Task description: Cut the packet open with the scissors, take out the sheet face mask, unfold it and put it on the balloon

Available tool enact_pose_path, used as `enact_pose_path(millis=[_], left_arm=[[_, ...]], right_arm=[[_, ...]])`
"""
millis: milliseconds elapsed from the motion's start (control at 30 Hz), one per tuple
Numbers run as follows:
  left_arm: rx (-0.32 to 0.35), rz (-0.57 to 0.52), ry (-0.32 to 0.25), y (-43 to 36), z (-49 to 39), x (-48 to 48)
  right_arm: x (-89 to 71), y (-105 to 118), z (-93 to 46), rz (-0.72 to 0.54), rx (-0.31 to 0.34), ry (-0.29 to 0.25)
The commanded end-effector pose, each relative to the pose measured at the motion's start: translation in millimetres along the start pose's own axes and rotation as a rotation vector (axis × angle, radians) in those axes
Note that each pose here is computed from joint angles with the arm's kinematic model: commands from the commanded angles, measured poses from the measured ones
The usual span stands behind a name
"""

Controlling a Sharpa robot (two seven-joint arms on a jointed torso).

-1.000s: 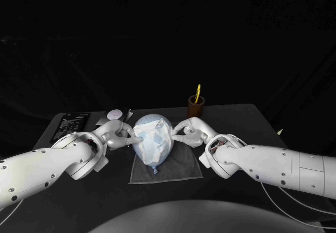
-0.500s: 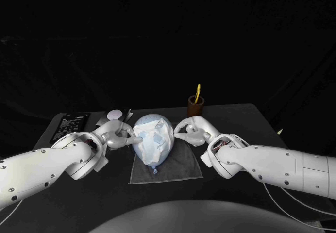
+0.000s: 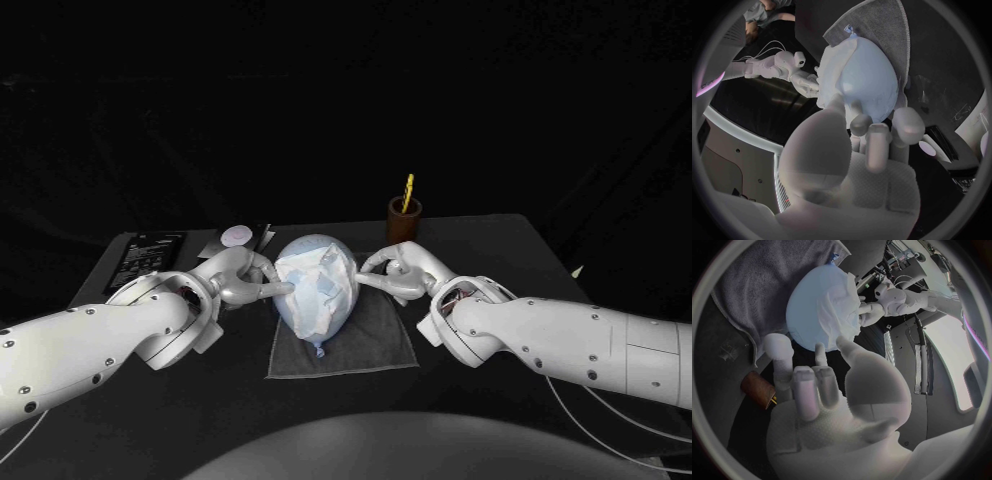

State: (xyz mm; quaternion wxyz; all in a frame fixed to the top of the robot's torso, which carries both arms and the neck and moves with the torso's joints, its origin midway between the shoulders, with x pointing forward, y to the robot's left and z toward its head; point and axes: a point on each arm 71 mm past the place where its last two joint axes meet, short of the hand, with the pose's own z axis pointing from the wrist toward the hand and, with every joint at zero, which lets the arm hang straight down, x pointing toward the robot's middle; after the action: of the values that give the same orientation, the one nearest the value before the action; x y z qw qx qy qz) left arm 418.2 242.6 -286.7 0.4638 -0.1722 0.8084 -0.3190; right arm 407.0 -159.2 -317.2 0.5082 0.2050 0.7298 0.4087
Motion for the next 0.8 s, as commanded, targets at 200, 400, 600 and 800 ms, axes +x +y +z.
enact_pose_path(millis=[200, 400, 600, 800], left_arm=[[-0.01, -0.003, 0.024, 0.7, 0.3, 2.9], [-0.008, -0.004, 0.026, -0.1, 0.7, 3.6], [-0.007, -0.006, 0.028, -0.5, 0.8, 4.0], [-0.006, -0.007, 0.029, -1.0, 1.0, 4.4]], right_arm=[[5.6, 5.1, 1.5, 0.006, -0.019, 0.029], [7.1, 4.7, 4.9, 0.003, -0.019, 0.027], [10.2, 6.0, 8.0, 0.004, -0.021, 0.032], [13.4, 8.3, 9.8, 0.001, -0.025, 0.038]])
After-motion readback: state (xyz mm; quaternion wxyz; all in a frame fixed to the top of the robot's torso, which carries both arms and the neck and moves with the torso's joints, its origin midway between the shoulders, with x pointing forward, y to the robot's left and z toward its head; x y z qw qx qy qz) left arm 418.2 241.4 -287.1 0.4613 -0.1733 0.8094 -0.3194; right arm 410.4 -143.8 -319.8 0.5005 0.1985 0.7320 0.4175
